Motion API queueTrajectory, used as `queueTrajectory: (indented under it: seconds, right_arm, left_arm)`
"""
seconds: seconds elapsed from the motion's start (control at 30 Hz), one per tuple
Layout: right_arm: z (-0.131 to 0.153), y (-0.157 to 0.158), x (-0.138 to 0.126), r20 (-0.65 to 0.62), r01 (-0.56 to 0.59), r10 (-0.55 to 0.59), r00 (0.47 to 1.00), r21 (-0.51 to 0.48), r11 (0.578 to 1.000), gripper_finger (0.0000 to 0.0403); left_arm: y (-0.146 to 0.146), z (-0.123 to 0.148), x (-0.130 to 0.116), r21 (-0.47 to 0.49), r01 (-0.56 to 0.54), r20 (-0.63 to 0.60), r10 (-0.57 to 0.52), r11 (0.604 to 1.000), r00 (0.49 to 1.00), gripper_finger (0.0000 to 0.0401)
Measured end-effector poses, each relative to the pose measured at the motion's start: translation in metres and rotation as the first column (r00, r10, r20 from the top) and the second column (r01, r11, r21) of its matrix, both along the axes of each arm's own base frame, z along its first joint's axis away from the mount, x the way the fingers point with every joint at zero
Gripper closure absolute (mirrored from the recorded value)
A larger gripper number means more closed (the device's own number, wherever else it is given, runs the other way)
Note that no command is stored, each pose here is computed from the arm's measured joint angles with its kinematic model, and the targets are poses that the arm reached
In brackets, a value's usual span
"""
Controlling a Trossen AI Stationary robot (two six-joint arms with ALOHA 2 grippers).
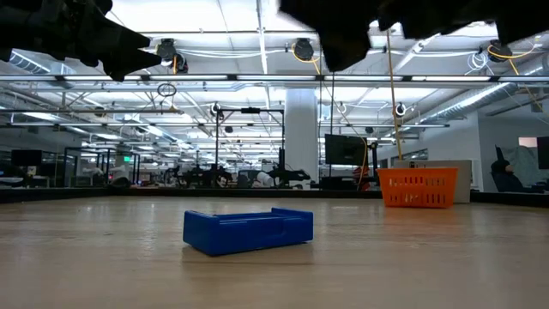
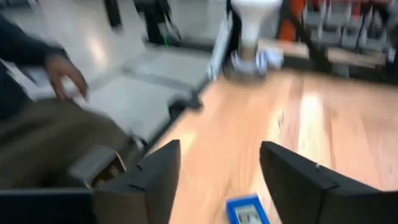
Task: Pick & Place Office items
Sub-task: Put the blue digital clock into the gray bin
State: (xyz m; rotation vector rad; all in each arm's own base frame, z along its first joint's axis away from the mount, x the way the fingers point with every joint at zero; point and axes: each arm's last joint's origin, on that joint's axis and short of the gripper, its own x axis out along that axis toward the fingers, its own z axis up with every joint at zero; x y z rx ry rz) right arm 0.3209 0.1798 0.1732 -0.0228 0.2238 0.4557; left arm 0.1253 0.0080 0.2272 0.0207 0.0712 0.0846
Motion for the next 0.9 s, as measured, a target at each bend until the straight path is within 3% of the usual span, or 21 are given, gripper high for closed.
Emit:
queueTrajectory:
  seconds: [0.1,0.27,0.77,0.9]
  right_arm:
    - [-0.001,0.009,0.015,-0.113,0.035,-0.044,0.993,-0.087,0.996,0.0159]
    - [-0.018,0.015,0.027,-0.169,0.054,-0.093,0.981,-0.223,0.973,0.0125]
    - [-0.073,-0.008,0.044,-0.292,0.087,-0.170,0.941,-0.278,0.957,0.0144]
    - [-0.078,-0.009,0.045,-0.319,0.032,-0.111,0.941,-0.244,0.969,0.0145]
  left_arm:
    - [0.000,0.000,0.000,0.000,0.000,0.000,0.000,1.000,1.000,0.0130]
    - [0.000,0.000,0.000,0.000,0.000,0.000,0.000,1.000,1.000,0.0130]
    - [0.000,0.000,0.000,0.000,0.000,0.000,0.000,1.000,1.000,0.0130]
    - [0.000,0.000,0.000,0.000,0.000,0.000,0.000,1.000,1.000,0.0130]
